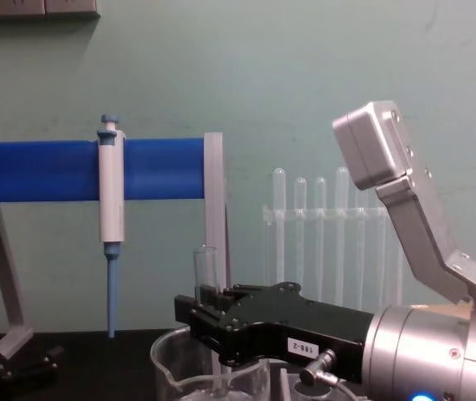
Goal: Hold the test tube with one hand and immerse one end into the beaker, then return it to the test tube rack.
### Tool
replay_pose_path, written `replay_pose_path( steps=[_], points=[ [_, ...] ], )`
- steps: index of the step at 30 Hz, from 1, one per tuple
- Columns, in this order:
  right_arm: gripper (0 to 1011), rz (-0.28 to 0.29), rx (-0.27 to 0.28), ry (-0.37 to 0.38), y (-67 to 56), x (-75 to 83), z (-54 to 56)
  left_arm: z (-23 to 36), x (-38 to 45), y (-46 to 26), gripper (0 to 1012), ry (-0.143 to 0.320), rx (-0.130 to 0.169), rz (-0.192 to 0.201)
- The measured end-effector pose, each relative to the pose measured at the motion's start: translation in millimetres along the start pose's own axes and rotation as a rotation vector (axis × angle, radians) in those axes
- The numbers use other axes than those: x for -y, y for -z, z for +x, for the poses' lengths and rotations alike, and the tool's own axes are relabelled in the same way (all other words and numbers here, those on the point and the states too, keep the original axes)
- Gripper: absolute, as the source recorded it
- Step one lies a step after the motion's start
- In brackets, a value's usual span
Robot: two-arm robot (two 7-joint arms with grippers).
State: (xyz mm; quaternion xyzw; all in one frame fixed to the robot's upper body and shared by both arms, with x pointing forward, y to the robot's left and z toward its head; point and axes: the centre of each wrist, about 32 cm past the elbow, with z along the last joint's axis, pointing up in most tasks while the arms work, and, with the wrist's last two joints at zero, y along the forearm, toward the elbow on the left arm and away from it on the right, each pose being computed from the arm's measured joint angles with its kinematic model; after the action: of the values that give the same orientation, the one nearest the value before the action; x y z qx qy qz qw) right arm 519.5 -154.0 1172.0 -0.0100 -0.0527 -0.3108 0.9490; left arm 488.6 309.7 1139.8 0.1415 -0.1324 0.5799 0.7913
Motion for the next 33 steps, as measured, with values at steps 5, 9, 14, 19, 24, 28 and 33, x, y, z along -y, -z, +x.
replay_pose_path(
  steps=[5, 9, 14, 19, 24, 28, 33],
  points=[
    [226, 0.000, 0.000, 0.000, 0.0, 0.0, 0.0, 0.0, 0.0, 0.0, 1000, 0.000, 0.000, 0.000],
    [226, 0.000, 0.000, 0.000, 0.0, 0.0, 0.0, 0.0, 0.0, 0.0, 1000, 0.000, 0.000, 0.000],
    [226, 0.000, 0.000, 0.000, 0.0, 0.0, 0.0, 0.0, 0.0, 0.0, 1000, 0.000, 0.000, 0.000],
    [225, 0.000, 0.000, 0.000, 0.0, 0.0, 0.0, 0.0, 0.0, 0.0, 1000, 0.000, 0.000, 0.000],
    [226, 0.000, 0.000, 0.000, 0.0, 0.0, 0.0, 0.0, 0.0, 0.0, 1000, 0.000, 0.000, 0.000],
    [225, 0.000, 0.000, 0.000, 0.0, 0.0, 0.0, 0.0, 0.0, 0.0, 1000, 0.000, 0.000, 0.000],
    [226, 0.000, 0.000, 0.000, 0.0, 0.0, 0.0, 0.0, 0.0, 0.0, 1000, 0.000, 0.000, 0.000]
  ],
)
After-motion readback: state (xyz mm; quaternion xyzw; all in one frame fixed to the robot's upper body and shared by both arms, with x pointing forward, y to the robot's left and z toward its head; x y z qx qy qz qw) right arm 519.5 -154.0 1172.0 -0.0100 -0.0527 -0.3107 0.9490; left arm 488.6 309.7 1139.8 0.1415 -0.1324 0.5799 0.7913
